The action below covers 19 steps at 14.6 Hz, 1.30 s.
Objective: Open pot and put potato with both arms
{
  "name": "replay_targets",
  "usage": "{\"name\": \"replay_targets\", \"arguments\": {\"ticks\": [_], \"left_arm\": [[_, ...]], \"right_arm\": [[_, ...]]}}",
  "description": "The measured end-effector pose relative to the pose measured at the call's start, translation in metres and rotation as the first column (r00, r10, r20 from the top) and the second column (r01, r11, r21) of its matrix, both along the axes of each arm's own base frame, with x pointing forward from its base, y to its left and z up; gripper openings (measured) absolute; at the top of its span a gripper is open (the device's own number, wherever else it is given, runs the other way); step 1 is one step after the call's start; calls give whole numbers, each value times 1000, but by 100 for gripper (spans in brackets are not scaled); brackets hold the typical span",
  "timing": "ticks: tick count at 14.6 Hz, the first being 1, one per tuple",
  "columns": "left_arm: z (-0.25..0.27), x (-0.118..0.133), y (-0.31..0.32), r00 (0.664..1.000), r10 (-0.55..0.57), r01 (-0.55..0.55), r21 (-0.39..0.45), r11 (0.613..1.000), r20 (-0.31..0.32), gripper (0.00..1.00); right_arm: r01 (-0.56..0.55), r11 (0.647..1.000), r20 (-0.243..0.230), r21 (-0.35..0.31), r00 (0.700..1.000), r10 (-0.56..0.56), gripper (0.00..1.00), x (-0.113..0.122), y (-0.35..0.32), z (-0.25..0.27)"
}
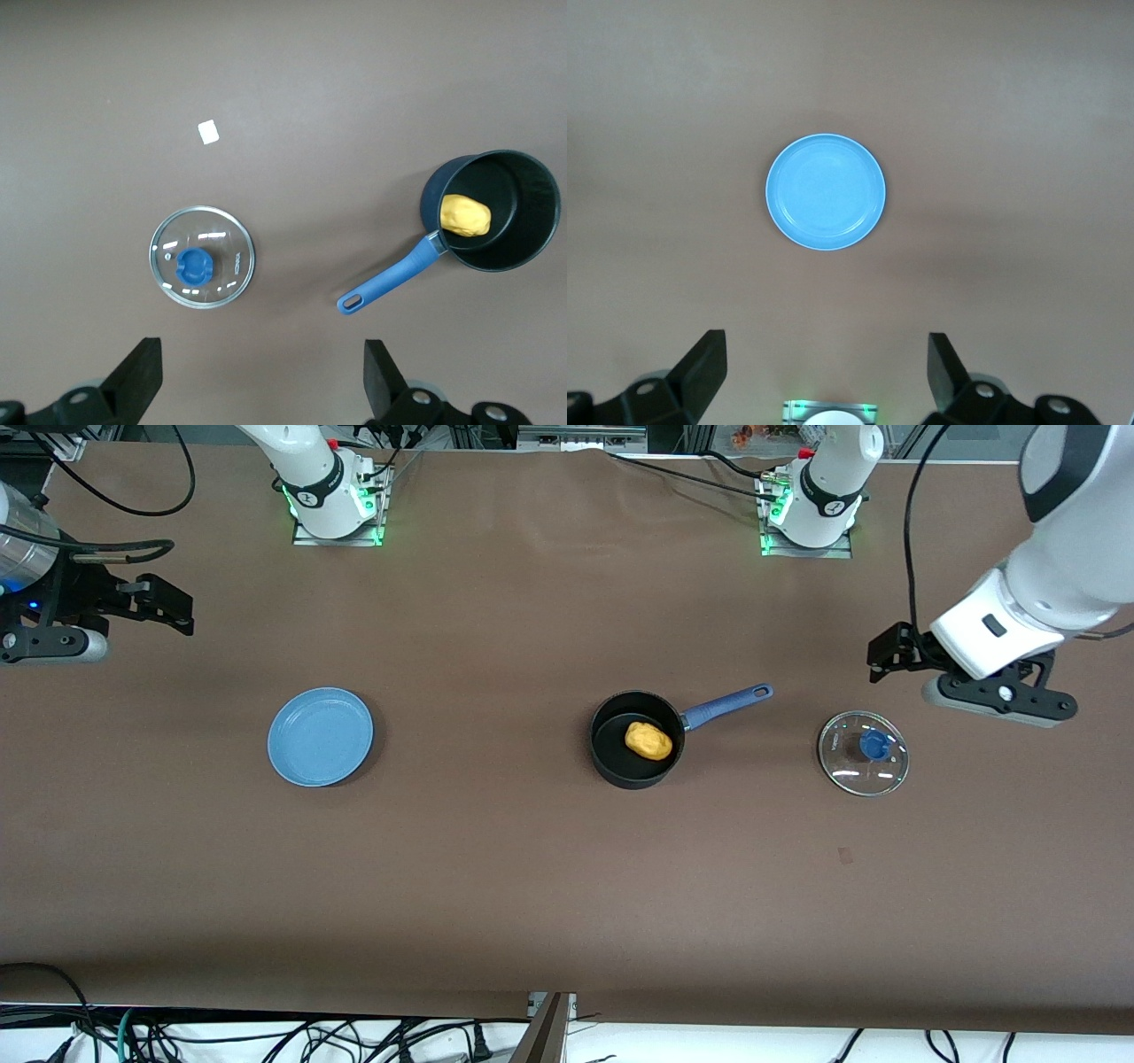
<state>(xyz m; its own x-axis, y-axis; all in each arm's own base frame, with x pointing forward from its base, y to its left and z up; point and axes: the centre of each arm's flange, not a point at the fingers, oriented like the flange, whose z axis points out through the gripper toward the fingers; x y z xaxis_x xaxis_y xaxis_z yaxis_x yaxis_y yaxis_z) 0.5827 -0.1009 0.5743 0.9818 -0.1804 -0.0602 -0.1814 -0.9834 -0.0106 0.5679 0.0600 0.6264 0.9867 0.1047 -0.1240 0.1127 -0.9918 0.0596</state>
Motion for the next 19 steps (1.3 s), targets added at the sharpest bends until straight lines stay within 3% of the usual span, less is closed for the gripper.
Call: {"name": "replay_targets", "arguments": {"ticks": [6,11,19], "left_arm": [[-18,-21,27,998,54,-53,41,998,-21,100],[-13,-30,29,997,71,-71,9,997,10,100],[17,-25,63,988,134,-133,-14,991,78,100]], "right_arm": [[-16,1000,-29,-1,999,16,100,-9,-15,-8],[-16,1000,-36,2,999,16,100,-11,-15,-9],[-17,1000,-41,4,999,17,100,-11,-14,-11]]}}
